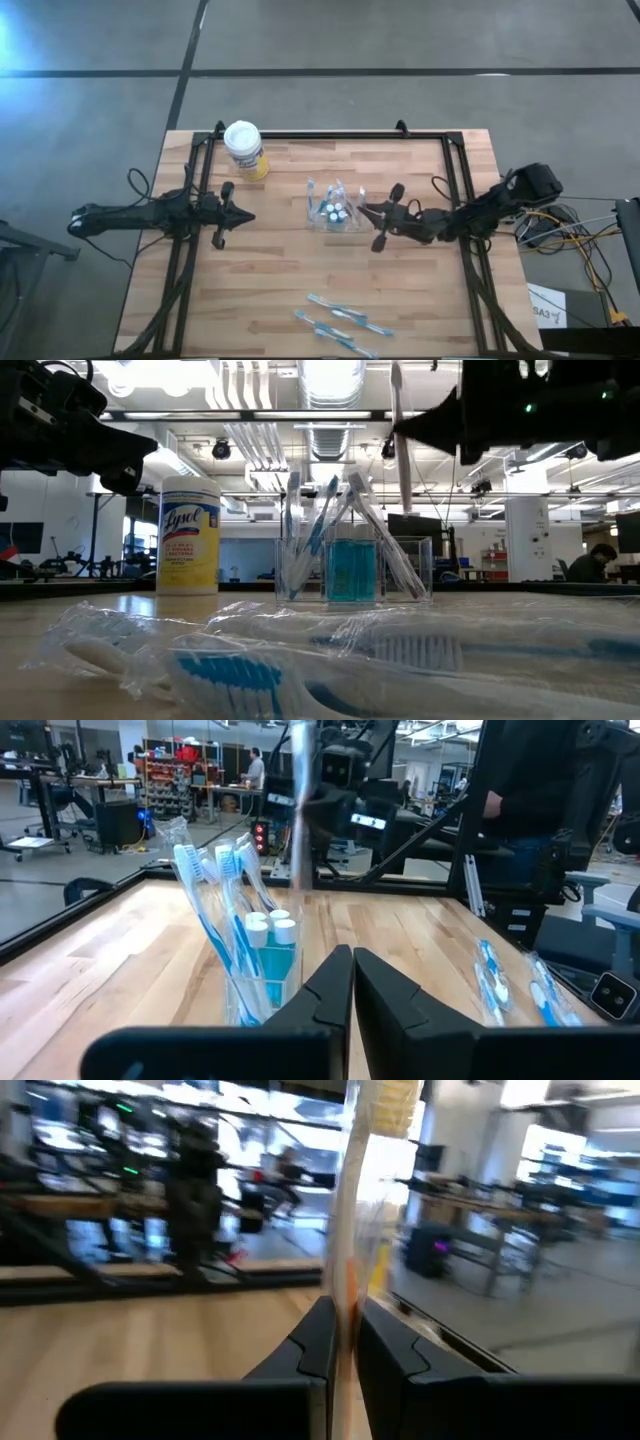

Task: Pick & Place toothbrushing station
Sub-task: Put the orange toothbrush into the right compartment of the transparent organizer

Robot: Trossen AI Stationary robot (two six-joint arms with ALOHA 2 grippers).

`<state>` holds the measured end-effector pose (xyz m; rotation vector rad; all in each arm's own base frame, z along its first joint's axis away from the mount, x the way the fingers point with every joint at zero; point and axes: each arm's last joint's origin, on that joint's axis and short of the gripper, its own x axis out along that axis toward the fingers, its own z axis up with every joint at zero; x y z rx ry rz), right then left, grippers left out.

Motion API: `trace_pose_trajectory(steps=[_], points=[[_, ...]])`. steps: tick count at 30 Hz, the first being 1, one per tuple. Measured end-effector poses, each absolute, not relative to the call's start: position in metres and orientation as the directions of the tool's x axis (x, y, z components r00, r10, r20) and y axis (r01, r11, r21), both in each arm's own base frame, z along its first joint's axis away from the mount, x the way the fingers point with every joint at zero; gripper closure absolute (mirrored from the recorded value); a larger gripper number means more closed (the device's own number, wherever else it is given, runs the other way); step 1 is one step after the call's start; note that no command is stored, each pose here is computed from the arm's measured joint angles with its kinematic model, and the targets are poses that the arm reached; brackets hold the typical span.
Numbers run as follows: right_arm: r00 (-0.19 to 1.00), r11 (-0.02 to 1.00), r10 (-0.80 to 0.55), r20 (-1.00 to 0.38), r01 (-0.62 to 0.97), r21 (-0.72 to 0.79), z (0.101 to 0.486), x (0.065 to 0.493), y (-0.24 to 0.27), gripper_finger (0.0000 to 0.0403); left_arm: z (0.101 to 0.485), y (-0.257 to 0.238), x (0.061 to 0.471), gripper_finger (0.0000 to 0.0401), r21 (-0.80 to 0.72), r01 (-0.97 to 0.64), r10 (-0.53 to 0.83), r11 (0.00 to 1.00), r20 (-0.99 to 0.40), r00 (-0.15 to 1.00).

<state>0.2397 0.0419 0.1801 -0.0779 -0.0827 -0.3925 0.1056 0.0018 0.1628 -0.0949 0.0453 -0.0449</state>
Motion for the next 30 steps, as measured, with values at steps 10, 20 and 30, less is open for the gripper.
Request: trace_pose_trajectory(steps=[10, 20, 30], points=[[0.870, 0.868, -0.491, 0.043, 0.493, -0.063, 0.160, 0.245, 0.040, 0.0380, 0.163, 0.002, 0.106, 0.0384, -0.103, 0.042, -0.047, 0.994, -0.043, 0.998], [0.858, 0.856, -0.514, 0.030, 0.514, -0.048, 0.146, 0.252, 0.038, 0.0380, 0.163, 0.002, 0.106, 0.0384, -0.104, 0.042, -0.047, 0.994, -0.044, 0.998], [0.841, 0.841, -0.541, -0.016, 0.541, -0.027, 0.130, 0.261, 0.036, 0.0381, 0.162, 0.002, 0.106, 0.0385, -0.106, 0.042, -0.047, 0.994, -0.049, 0.998]])
